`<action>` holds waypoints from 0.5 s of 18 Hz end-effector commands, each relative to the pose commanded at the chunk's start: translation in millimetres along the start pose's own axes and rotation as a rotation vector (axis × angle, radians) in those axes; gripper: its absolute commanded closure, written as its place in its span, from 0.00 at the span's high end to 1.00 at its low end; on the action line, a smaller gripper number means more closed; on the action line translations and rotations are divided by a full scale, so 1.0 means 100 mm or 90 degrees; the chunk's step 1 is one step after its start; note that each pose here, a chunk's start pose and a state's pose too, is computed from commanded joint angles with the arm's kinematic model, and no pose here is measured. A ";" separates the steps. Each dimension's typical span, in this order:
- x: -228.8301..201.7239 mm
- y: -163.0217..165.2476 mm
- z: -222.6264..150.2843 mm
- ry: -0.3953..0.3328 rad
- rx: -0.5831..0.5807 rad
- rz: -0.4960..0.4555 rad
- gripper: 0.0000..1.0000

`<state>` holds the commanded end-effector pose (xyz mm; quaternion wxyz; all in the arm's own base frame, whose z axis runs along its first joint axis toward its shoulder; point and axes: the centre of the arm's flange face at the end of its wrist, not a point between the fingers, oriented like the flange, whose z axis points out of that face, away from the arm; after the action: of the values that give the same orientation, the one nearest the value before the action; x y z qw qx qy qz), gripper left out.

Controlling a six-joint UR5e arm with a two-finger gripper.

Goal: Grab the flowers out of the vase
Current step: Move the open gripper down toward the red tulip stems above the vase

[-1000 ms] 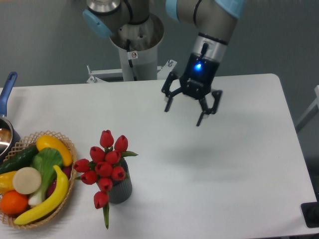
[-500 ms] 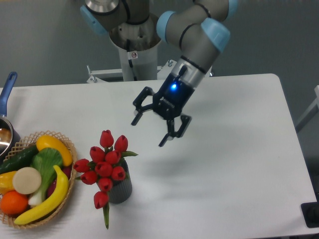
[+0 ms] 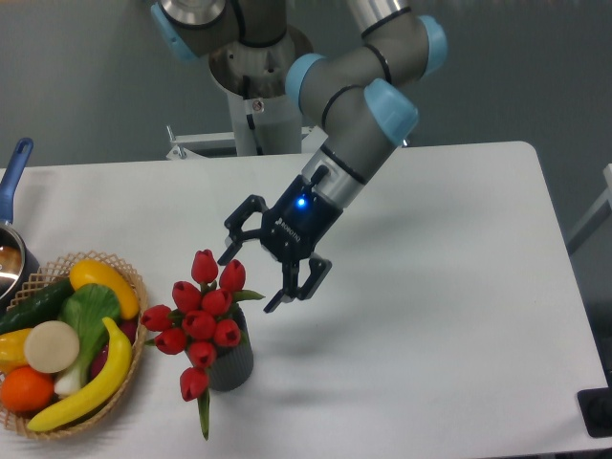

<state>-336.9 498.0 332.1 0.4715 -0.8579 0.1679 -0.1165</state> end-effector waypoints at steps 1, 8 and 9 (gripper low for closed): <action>-0.04 0.00 0.02 0.001 0.001 -0.001 1.00; -0.14 0.00 0.29 0.020 -0.001 0.011 1.00; -0.12 -0.03 0.34 0.026 -0.001 0.014 1.00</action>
<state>-335.3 530.6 316.4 0.4684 -0.8539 0.1869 -0.1283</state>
